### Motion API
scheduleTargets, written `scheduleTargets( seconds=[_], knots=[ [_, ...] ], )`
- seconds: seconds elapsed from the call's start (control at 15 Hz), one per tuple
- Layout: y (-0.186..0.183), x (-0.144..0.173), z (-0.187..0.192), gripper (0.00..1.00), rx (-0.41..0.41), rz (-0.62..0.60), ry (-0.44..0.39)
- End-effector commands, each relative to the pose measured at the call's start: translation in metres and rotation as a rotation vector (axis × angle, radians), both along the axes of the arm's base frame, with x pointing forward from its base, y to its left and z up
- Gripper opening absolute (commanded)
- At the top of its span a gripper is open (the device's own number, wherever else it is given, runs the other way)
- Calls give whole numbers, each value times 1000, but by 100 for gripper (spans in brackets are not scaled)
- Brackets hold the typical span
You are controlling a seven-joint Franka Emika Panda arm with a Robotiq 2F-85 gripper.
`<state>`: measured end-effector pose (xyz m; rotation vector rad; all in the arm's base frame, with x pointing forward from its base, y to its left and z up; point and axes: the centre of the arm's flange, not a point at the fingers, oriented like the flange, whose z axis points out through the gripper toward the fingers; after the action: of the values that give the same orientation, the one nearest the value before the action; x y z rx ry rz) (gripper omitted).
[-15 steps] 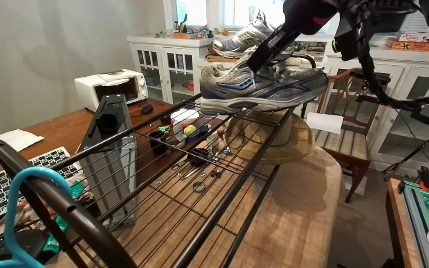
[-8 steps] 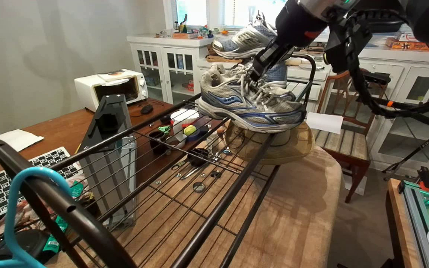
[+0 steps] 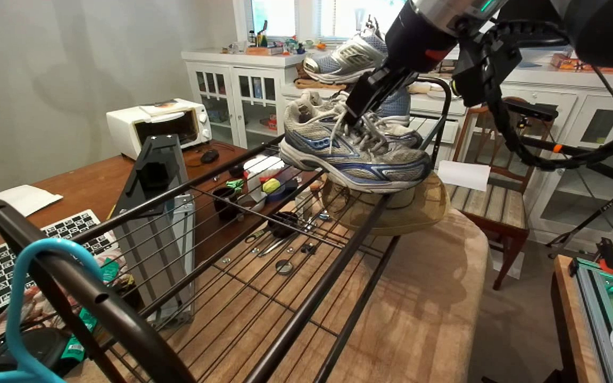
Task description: Unstack the two pairs of sneakers.
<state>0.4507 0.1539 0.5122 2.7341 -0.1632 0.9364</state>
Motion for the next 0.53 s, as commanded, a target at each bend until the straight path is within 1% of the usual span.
scheduleTargets(
  seconds=[0.0, 0.07, 0.2, 0.47],
  knots=[
    [-2, -9, 12, 99, 46, 20, -41],
    [-4, -9, 16, 100, 52, 17, -54],
    [-7, -8, 22, 100, 61, 13, -71],
    [-22, -8, 35, 100, 65, -23, -133]
  ],
)
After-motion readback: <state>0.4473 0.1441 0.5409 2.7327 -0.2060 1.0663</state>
